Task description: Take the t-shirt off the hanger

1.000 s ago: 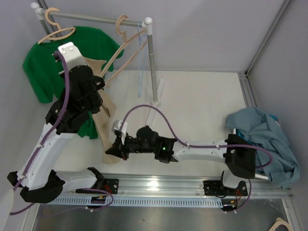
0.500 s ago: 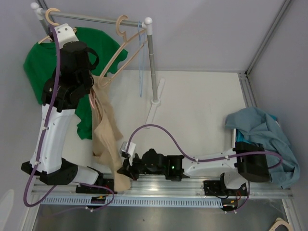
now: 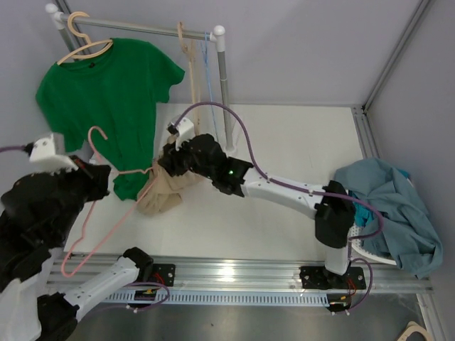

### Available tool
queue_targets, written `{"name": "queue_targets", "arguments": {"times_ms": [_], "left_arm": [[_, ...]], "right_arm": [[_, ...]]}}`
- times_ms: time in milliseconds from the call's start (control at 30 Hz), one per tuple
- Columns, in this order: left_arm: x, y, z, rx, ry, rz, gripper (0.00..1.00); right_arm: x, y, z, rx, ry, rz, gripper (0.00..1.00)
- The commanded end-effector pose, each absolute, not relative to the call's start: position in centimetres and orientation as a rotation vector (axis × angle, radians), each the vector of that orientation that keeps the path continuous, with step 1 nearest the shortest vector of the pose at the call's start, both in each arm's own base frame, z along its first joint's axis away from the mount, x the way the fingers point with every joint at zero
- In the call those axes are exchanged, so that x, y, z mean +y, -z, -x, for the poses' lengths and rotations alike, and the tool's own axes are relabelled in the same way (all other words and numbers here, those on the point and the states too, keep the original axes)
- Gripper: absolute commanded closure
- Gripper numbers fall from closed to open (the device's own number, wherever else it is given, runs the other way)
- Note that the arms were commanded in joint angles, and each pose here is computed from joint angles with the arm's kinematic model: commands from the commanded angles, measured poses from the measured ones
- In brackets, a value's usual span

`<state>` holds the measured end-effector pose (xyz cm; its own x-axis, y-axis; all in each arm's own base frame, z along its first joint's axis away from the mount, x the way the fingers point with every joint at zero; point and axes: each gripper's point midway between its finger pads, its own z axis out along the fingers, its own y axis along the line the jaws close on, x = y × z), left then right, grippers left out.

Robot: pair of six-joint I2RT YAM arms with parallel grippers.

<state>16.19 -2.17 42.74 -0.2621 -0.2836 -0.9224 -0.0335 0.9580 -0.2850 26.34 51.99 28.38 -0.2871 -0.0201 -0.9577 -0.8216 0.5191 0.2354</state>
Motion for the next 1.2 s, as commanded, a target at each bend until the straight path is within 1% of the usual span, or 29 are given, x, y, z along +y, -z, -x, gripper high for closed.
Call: {"name": "queue_targets", "arguments": {"times_ms": [0,33,67,133,167,200,267,300,367,400,467,533,633,700,733,800,833,867,933,967,1000,1033,1067,1100,1133,1167], "left_arm": [[0.0,-40.2,-14.3,1.871,0.171,0.292,0.99],[1.8,-40.7,-13.8,1.821,0.119,0.345,0.99],[2.5,-41.0,-13.5,1.797,0.097,0.357,0.99],[3.7,-42.3,-13.4,1.735,0.060,0.392,0.99],[4.9,-42.9,-13.3,1.707,-0.008,0.414,0.99],[5.3,-43.3,-13.5,1.700,-0.043,0.421,0.99],[6.2,-44.5,-13.8,1.681,-0.119,0.441,0.99],[6.3,-44.8,-13.9,1.675,-0.132,0.442,0.99],[6.4,-46.3,-14.2,1.630,-0.128,0.441,0.99],[6.5,-46.8,-14.2,1.611,-0.122,0.444,0.99],[6.3,-48.0,-14.6,1.568,-0.112,0.442,0.99],[5.9,-48.6,-15.4,1.561,-0.114,0.440,0.99],[4.8,-49.2,-16.8,1.566,-0.108,0.421,0.99],[4.2,-49.6,-17.7,1.560,-0.104,0.416,0.99],[3.7,-49.6,-18.5,1.567,-0.112,0.407,0.99],[2.8,-49.6,-19.8,1.579,-0.086,0.400,0.99],[1.3,-49.6,-21.1,1.607,-0.035,0.358,0.99],[1.8,-49.4,-21.8,1.611,-0.052,0.389,0.99],[1.5,-49.6,-23.2,1.612,-0.045,0.392,0.99],[1.5,-49.5,-24.3,1.623,-0.050,0.389,0.99],[1.3,-49.5,-25.0,1.624,-0.044,0.385,0.99],[1.9,-50.1,-25.4,1.603,-0.041,0.409,0.99],[0.9,-50.1,-26.6,1.621,0.002,0.376,0.99],[0.8,-50.5,-27.2,1.617,0.019,0.371,0.99],[0.9,-51.0,-27.9,1.596,0.034,0.377,0.99],[-0.7,-50.7,-29.5,1.624,0.109,0.320,0.99]], "right_arm": [[54.1,-19.9,-26.9,1.882,-0.818,0.887,0.41],[55.4,-20.7,-27.0,1.862,-0.844,0.903,0.31],[56.1,-17.6,-27.3,1.915,-0.822,0.922,0.17],[57.0,-15.6,-27.6,1.943,-0.820,0.920,0.03],[57.4,-15.6,-28.0,1.956,-0.822,0.906,0.01],[57.8,-12.9,-28.3,2.002,-0.790,0.916,0.01],[58.2,-12.3,-28.8,2.031,-0.750,0.922,0.00],[57.8,-11.6,-29.8,2.047,-0.676,0.887,0.01],[56.9,-8.8,-30.2,2.114,-0.578,0.898,0.01],[56.8,-9.0,-30.6,2.114,-0.554,0.887,0.00],[55.4,-6.7,-31.0,2.167,-0.430,0.893,0.01],[54.2,-5.6,-31.2,2.189,-0.333,0.901,0.01],[51.6,-2.3,-30.0,2.281,-0.214,0.978,0.00],[50.2,-0.1,-28.0,2.360,-0.197,1.059,0.01],[49.0,1.4,-26.3,2.416,-0.171,1.123,0.01],[47.8,2.9,-24.3,2.469,-0.157,1.181,0.01],[47.3,3.2,-23.3,2.491,-0.159,1.207,0.01],[46.3,4.6,-21.3,2.522,-0.140,1.256,0.15],[45.8,3.8,-19.3,2.534,-0.177,1.282,0.53],[44.5,5.0,-17.3,2.569,-0.170,1.304,0.86],[44.7,3.0,-16.2,2.563,-0.249,1.297,1.00],[44.7,2.3,-15.2,2.554,-0.295,1.296,1.00],[44.4,1.5,-14.0,2.551,-0.335,1.307,1.00],[42.4,2.0,-11.7,2.587,-0.333,1.344,1.00],[42.7,-2.0,-10.4,2.540,-0.456,1.340,1.00],[42.1,-3.6,-9.7,2.526,-0.492,1.335,1.00]]}}
